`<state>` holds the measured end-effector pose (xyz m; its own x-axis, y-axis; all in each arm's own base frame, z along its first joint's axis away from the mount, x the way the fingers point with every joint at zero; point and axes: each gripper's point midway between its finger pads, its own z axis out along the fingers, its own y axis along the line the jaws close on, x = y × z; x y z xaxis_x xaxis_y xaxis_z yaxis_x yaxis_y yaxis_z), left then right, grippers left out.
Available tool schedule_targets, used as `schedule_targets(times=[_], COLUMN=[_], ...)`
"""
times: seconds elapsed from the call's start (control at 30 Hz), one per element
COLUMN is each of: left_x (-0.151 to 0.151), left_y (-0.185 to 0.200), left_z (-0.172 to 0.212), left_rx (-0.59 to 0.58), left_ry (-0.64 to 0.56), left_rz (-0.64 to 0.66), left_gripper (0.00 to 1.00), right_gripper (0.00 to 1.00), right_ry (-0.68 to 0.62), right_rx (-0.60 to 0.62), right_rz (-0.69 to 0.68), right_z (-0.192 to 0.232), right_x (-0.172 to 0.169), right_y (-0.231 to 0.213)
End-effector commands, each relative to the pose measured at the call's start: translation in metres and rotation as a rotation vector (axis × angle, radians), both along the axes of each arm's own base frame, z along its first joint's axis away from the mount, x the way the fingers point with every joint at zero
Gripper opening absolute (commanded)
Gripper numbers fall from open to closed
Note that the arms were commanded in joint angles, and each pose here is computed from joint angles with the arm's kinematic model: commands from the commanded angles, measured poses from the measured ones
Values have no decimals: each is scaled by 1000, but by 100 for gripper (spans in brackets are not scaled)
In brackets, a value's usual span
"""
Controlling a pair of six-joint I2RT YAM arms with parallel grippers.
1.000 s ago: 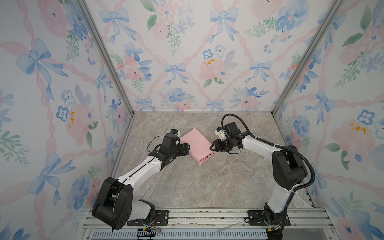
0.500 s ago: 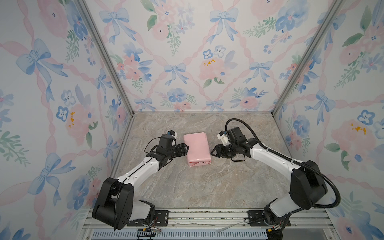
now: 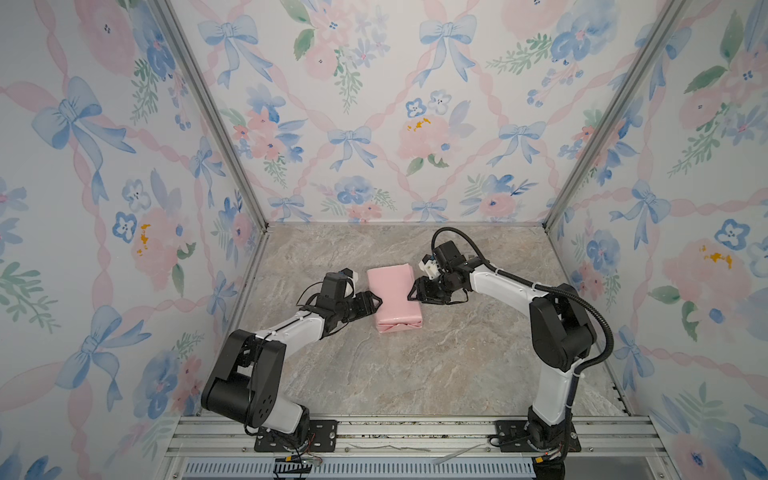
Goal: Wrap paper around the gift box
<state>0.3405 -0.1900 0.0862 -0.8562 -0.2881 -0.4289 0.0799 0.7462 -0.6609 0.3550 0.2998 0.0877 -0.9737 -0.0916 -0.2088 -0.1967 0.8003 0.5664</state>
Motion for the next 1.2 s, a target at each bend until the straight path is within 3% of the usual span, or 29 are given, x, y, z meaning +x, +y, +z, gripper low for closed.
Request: schedule_targets(times=[0.0,0.17,0.4,0.77,0.9,1.07,1.17], left_x=[1,5,4,10,13,11,8], left_y=[-17,-30,-12,-12,-29,-46,-54], left_z=[2,9,16,7,9,6,8], left_rx=[-29,9,100,128,129,154,175], left_ry=[-6,-37,-72,-61,-72,-80,-88], left_rz=[-41,-81,-43,-51,-94,-128,-151], left_gripper=[67,72,82,71,66,62,65], right_gripper=[61,62,66,63,53,27,23], right_ry=[21,13,9,36,38,40,36], right_rx=[73,66,-26,-30,-6,-29,-49], right_rz=[23,-15,-93,-26,-21,-37,-58], right_z=[10,18,19,5,3,-1,0], right_x=[-5,-12,-17,-6,-4,-9,-14], right_y=[16,2,-35,-3,6,-1,-10])
